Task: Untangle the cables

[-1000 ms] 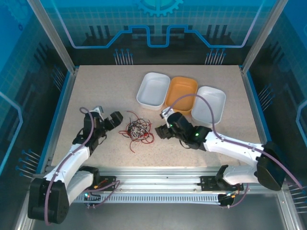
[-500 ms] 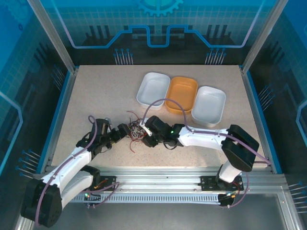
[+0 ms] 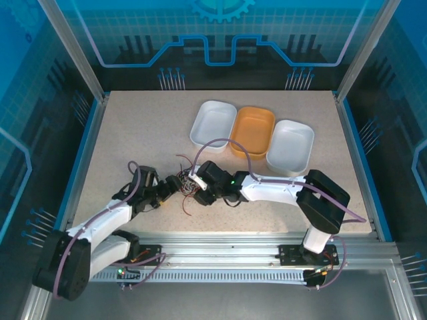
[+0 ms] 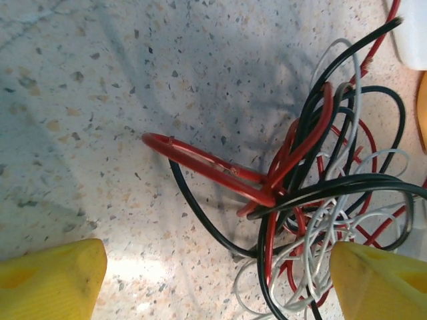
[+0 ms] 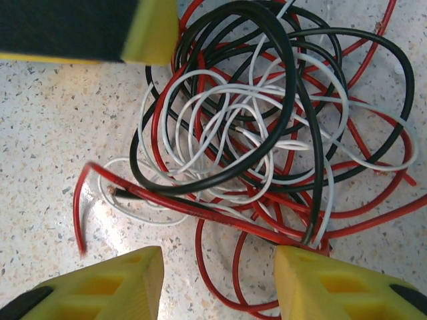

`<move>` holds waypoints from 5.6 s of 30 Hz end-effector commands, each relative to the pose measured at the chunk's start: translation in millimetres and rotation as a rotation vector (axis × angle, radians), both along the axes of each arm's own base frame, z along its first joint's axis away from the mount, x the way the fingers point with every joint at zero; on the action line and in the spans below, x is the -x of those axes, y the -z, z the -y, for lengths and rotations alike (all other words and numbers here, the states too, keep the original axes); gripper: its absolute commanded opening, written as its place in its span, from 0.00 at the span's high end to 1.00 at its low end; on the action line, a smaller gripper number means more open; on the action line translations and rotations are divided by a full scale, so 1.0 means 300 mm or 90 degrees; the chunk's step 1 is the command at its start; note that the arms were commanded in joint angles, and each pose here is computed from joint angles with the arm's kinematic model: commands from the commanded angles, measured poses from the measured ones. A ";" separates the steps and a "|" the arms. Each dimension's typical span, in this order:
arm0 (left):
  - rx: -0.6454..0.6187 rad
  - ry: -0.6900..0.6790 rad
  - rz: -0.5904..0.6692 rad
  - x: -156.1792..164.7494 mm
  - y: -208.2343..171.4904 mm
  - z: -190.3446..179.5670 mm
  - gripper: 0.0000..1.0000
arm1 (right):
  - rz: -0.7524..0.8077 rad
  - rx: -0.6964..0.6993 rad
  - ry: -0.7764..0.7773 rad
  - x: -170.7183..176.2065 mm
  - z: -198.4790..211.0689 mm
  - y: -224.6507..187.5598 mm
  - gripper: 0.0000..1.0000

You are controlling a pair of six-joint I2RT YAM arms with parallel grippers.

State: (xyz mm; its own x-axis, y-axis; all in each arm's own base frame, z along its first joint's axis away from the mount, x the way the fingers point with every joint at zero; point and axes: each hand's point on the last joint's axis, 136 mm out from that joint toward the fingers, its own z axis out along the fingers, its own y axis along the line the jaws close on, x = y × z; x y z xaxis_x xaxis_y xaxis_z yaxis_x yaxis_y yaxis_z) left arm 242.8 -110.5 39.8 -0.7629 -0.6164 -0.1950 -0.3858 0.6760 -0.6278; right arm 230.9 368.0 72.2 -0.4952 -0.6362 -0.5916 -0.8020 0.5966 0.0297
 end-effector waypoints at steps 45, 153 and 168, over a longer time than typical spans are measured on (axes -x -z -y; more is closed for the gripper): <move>0.028 0.158 0.054 -0.240 -0.066 0.256 0.71 | -0.046 -0.020 0.085 -0.052 0.141 -0.179 0.74; -0.081 0.245 0.339 -0.211 -0.334 0.317 0.01 | 0.168 -0.372 0.139 -0.044 0.202 -0.961 1.00; -0.113 0.312 0.329 -0.165 -0.281 0.332 0.01 | 0.186 -0.348 0.176 -0.062 0.255 -0.984 1.00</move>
State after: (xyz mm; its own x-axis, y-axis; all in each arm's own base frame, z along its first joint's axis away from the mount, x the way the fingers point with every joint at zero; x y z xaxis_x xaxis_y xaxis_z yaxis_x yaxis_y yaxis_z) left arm 297.5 -206.3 109.4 -0.7536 -0.2087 -0.6233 0.2262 0.8080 -0.5441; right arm 245.8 298.5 356.6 -0.3777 -0.0980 -0.9207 -0.6595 0.7265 0.1932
